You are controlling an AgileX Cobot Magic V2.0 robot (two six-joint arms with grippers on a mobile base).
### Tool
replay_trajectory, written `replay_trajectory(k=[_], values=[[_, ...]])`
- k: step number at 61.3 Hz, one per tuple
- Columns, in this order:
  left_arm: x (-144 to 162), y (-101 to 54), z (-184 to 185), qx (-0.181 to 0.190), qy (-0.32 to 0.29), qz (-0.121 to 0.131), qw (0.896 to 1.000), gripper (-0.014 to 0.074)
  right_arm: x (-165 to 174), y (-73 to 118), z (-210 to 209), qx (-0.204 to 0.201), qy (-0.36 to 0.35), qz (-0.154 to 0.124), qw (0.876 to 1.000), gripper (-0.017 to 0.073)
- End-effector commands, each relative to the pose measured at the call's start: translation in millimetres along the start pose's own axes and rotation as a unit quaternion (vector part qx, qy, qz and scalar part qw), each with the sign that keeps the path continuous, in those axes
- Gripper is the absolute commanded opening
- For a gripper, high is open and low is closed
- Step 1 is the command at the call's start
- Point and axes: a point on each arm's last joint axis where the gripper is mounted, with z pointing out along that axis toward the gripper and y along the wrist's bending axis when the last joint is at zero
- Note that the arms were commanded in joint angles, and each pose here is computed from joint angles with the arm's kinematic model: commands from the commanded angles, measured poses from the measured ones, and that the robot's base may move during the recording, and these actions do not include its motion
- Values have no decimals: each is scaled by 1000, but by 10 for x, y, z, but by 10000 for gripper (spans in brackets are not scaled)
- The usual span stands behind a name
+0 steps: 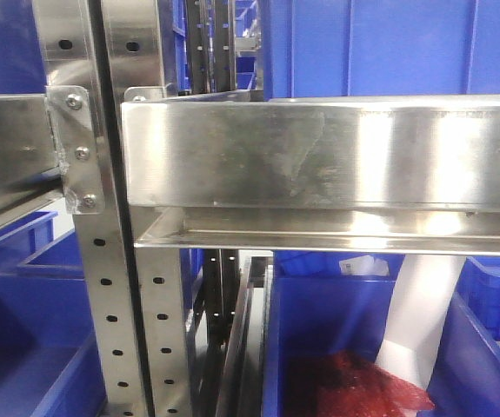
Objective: Grab orange capacitor from left shelf to right conveyor
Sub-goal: 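Lift the held capacitor with the right gripper out of the shelf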
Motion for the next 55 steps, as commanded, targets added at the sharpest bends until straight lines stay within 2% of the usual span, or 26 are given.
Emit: replay_trajectory(k=[1,55], values=[[-115,-8,-23,4,-58,-1,998,-105,-146,5,-53,-1,-57,-8,998,73],[-115,-8,-23,4,-58,-1,998,-105,-145,5,-52,-1,-57,-8,998,73]])
